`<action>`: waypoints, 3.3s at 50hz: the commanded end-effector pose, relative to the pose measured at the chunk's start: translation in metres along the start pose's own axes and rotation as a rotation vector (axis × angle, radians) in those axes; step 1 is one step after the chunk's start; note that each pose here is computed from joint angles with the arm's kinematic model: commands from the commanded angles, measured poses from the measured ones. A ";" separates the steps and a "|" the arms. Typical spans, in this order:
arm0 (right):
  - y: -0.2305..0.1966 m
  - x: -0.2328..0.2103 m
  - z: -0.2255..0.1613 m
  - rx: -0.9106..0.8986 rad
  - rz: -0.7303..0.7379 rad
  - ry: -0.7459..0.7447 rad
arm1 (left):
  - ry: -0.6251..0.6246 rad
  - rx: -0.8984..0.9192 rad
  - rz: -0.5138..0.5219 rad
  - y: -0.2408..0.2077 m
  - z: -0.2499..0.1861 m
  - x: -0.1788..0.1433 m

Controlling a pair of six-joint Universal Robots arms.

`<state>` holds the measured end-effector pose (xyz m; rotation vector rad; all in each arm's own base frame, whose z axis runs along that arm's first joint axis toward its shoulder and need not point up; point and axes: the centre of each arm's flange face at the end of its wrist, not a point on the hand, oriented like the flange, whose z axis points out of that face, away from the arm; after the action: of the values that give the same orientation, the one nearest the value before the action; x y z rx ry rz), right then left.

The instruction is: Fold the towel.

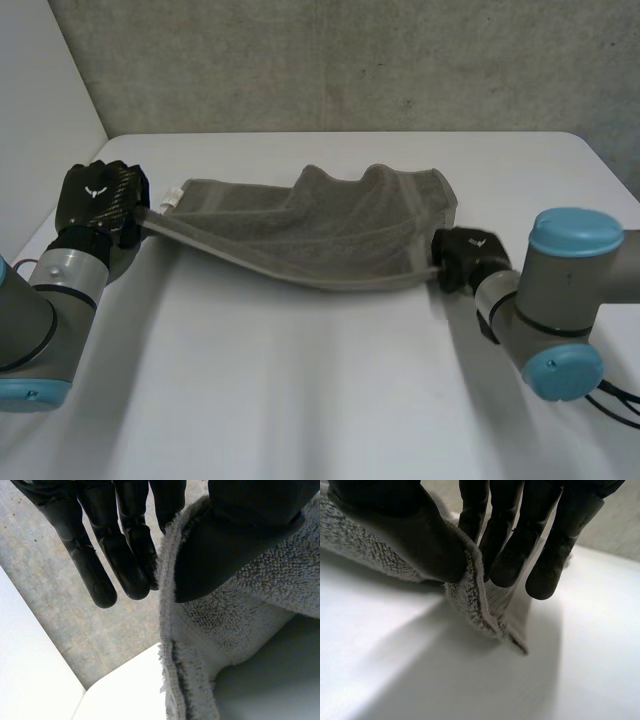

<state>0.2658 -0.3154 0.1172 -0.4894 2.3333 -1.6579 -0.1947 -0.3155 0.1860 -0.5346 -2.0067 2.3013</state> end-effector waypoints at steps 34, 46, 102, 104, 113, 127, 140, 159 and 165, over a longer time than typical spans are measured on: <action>-0.102 0.052 -0.141 -0.246 -0.703 -0.200 | 0.368 -0.263 0.291 -0.040 -0.116 0.020; -0.095 0.043 -0.056 -0.179 -0.627 -0.130 | 0.361 -0.154 0.334 0.005 -0.018 0.039; -0.082 0.014 -0.043 0.046 -0.552 -0.017 | 0.456 0.080 0.410 0.023 0.080 0.029; -0.079 0.014 -0.045 0.037 -0.550 -0.020 | 0.444 0.088 0.444 0.026 0.086 0.024; -0.071 0.014 -0.049 0.007 -0.551 -0.023 | 0.428 0.160 0.647 0.032 0.107 0.020; -0.069 0.013 -0.049 0.005 -0.549 -0.031 | 0.530 0.118 0.570 0.036 0.099 0.010; -0.068 0.014 -0.050 0.000 -0.545 -0.031 | 0.586 -0.049 0.310 0.040 0.087 0.012; -0.064 0.013 -0.050 -0.013 -0.543 -0.035 | 0.278 0.235 0.763 0.035 0.121 -0.014; -0.063 0.014 -0.050 -0.016 -0.543 -0.036 | 0.361 0.252 0.687 0.029 0.110 -0.007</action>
<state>0.2429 -0.2964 0.1936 -1.2325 2.3155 -1.8182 -0.2097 -0.4380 0.1672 -1.7171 -1.5404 2.5228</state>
